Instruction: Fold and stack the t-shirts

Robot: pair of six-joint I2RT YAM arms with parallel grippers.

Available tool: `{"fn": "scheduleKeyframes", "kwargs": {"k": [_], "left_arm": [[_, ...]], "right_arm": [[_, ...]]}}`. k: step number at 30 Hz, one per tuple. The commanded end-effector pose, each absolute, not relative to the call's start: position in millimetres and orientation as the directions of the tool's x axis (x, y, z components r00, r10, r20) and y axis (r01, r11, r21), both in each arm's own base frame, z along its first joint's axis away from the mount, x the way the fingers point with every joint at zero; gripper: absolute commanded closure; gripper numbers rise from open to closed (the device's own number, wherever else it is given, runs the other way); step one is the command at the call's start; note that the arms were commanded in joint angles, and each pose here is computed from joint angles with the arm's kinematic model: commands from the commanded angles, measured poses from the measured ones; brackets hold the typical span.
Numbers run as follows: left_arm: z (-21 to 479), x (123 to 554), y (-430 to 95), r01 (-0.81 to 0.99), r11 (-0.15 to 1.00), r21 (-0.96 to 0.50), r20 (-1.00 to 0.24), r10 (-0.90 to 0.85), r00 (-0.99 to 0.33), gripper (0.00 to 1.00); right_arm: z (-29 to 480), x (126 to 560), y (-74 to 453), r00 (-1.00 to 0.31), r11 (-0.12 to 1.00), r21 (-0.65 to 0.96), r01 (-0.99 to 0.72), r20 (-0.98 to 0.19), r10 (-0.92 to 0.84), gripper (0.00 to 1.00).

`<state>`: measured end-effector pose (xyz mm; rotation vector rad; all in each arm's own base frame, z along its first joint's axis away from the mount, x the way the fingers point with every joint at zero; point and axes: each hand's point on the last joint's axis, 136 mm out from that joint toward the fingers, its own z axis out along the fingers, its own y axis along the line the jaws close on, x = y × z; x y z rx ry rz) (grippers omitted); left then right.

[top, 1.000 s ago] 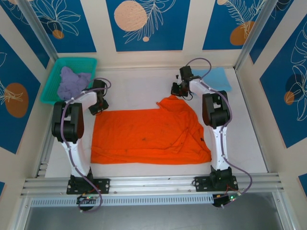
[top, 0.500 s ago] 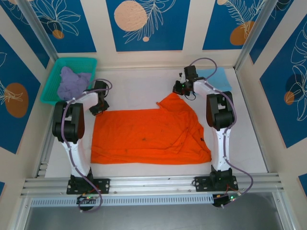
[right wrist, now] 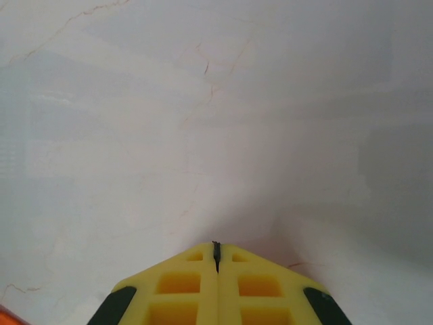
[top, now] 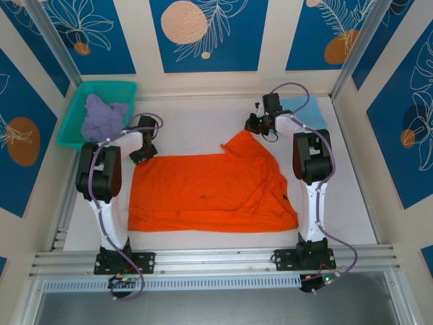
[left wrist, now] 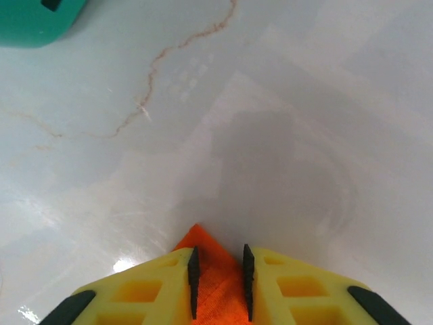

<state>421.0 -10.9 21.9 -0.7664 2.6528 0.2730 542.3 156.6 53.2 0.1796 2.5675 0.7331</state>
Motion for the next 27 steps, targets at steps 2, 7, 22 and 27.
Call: {"fn": "scheduleKeyframes", "kwargs": {"k": [2,7,22,27], "left_arm": [[6.4,403.2,-11.2,-0.531,0.831,0.165,-0.340,-0.457,-0.822,0.82],[21.2,409.7,-7.7,-0.530,0.829,0.180,-0.369,-0.442,-0.818,0.92],[101.2,407.7,-9.5,-0.502,0.857,0.112,-0.571,-0.358,-0.739,1.00],[108.7,382.6,-1.9,-0.526,0.848,0.063,-0.634,-0.373,-0.678,1.00]], "right_arm": [[87.9,543.3,158.6,-0.863,0.821,0.569,-0.036,-0.433,0.262,1.00],[93.5,543.4,159.0,-0.858,0.818,0.574,-0.044,-0.441,0.264,1.00],[145.1,502.3,159.1,-0.830,0.798,0.596,-0.088,-0.487,0.272,1.00],[161.9,459.5,159.6,-0.831,0.787,0.609,-0.099,-0.486,0.272,1.00]]}}
